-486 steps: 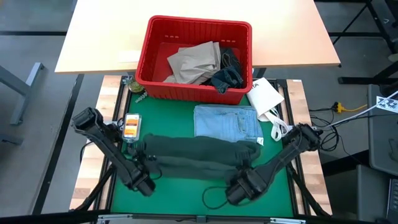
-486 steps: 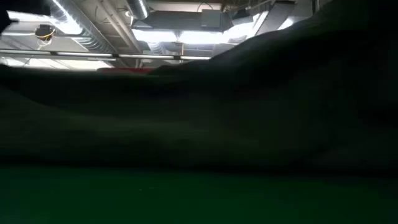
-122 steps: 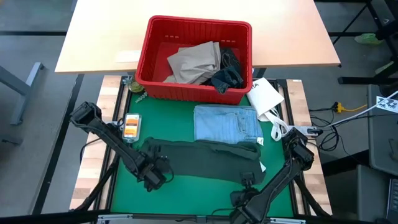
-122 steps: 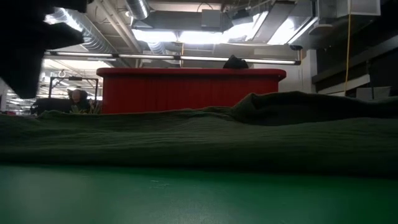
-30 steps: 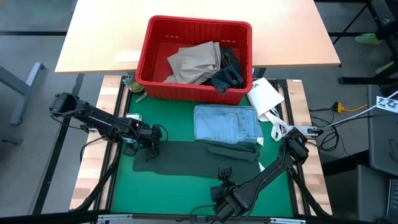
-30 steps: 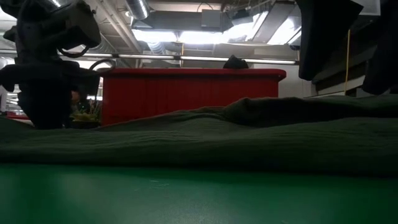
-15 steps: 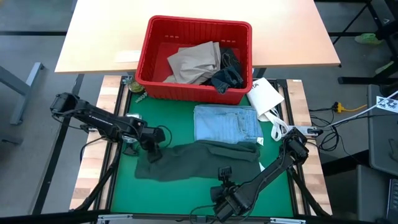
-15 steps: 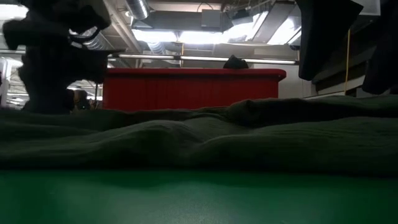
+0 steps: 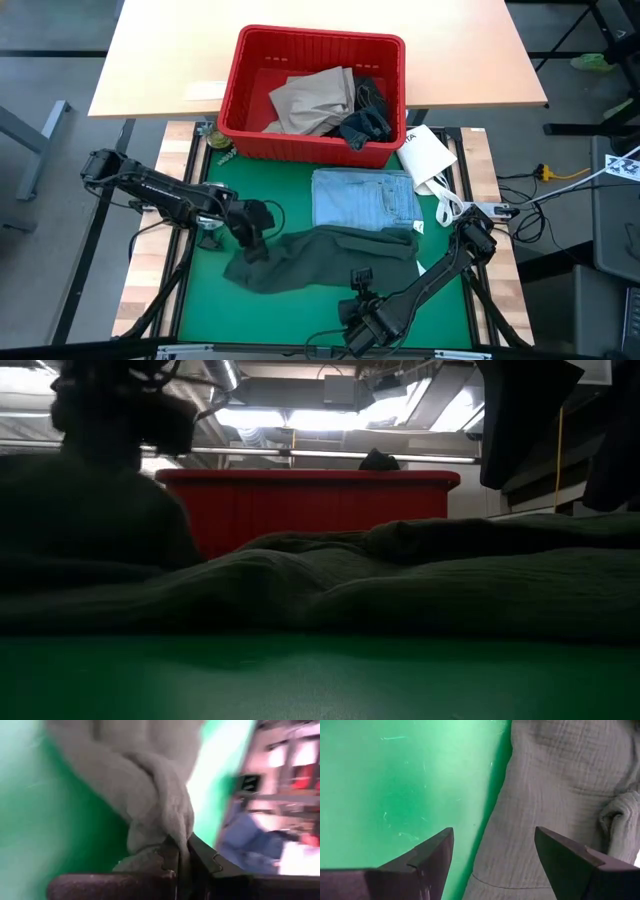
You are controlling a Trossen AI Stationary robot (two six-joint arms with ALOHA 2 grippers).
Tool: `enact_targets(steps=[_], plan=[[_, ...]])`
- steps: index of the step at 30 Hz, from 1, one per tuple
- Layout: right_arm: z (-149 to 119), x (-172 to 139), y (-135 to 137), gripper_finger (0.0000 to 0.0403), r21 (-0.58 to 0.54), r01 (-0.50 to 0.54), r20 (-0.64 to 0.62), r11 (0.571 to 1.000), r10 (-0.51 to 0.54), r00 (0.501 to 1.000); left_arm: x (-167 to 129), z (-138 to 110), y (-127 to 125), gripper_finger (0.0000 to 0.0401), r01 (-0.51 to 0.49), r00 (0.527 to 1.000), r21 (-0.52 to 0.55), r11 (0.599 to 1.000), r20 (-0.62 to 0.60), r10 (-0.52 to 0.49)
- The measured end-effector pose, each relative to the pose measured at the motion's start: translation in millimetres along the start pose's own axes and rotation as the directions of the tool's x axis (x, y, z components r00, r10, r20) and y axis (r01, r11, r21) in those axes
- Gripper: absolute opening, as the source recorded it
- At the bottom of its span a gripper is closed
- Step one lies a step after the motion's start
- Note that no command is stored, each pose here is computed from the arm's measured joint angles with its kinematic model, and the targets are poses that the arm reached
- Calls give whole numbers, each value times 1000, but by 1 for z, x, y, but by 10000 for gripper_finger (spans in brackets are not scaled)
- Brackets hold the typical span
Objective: Fold Laundry from Bin
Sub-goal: Fold the green polo shirt
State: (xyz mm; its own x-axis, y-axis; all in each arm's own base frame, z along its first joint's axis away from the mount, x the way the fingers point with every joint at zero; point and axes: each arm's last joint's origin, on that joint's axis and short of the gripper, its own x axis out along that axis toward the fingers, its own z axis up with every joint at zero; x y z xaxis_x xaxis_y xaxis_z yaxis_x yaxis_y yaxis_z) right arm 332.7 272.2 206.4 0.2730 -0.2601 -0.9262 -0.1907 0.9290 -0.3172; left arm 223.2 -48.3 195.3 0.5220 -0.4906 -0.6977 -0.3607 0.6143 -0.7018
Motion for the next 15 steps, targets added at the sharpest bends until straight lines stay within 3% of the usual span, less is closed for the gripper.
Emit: enact_targets(steps=[7,15], plan=[[4,-7,-2,280,-2,21,32,1000,-21,999,-2,11,-18,11,171,979,-11,985,114,-169],[18,-30,-11,280,-78,153,172,985,-138,975,-3,16,-32,11,239,931,-37,970,294,-218]])
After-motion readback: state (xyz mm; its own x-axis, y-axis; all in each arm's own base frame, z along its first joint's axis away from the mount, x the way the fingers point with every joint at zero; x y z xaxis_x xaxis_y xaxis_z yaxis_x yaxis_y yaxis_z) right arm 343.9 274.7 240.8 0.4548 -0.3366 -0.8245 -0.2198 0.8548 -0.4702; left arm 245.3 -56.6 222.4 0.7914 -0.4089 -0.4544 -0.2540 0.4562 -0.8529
